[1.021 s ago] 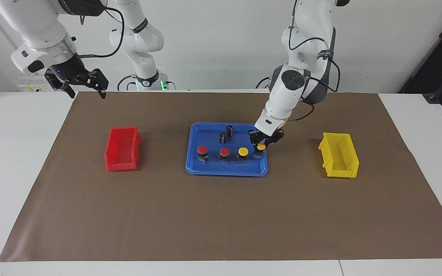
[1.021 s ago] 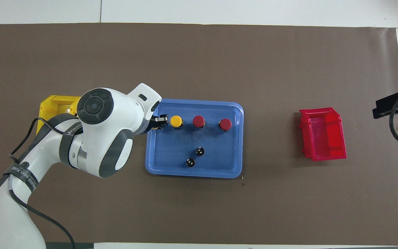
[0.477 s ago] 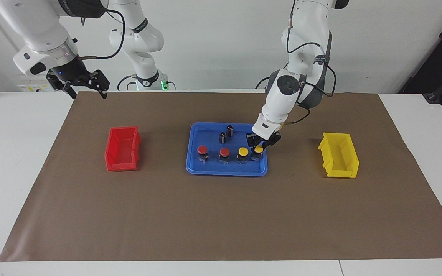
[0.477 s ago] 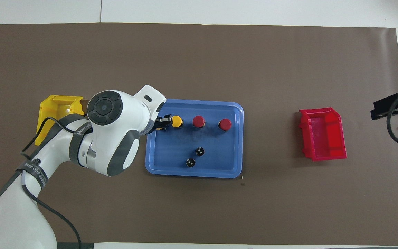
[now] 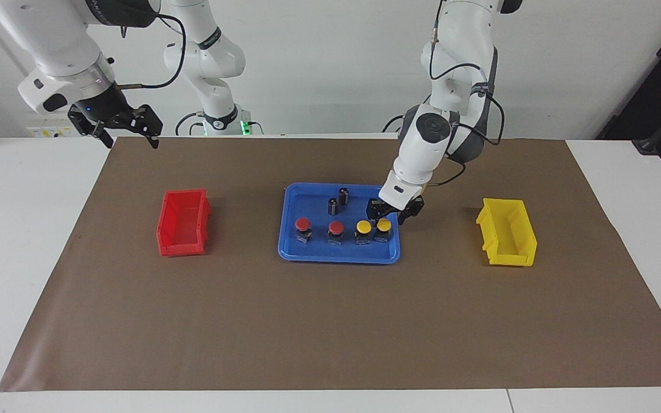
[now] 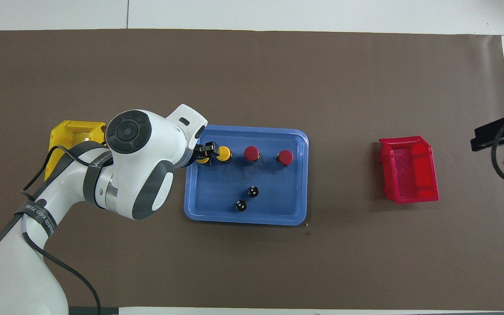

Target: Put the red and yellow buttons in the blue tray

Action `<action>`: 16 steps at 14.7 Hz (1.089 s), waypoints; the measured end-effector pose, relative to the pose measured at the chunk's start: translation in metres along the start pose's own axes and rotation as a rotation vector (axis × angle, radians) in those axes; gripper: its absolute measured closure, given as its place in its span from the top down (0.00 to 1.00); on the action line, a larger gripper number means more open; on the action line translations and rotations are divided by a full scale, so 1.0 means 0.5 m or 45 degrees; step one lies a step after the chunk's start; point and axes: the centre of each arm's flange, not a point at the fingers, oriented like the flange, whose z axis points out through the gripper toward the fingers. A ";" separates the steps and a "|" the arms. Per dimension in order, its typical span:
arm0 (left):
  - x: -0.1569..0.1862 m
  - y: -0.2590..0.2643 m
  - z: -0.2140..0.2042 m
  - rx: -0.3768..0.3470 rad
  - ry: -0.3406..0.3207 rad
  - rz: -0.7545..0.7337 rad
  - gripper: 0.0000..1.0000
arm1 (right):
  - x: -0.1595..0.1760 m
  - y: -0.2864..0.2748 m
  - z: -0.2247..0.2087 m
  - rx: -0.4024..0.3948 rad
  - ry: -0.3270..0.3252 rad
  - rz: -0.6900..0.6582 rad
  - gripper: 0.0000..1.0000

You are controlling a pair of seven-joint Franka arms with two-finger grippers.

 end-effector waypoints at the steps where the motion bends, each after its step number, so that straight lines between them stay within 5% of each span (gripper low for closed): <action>1: 0.005 0.000 -0.026 0.013 -0.032 -0.003 0.88 | 0.000 0.000 0.000 0.000 0.000 0.000 1.00; 3: 0.020 -0.023 -0.111 0.079 -0.070 0.021 1.00 | 0.000 0.000 0.000 0.000 0.000 0.000 1.00; 6: 0.046 -0.106 -0.257 0.171 -0.146 0.176 1.00 | 0.000 0.000 -0.001 0.000 0.001 0.000 1.00; 10: 0.100 -0.322 -0.411 0.129 -0.136 0.291 1.00 | 0.001 0.002 -0.002 0.000 0.011 0.003 1.00; 16: 0.040 -0.499 -0.560 0.089 -0.102 0.318 1.00 | 0.003 0.003 -0.003 0.000 0.018 0.003 1.00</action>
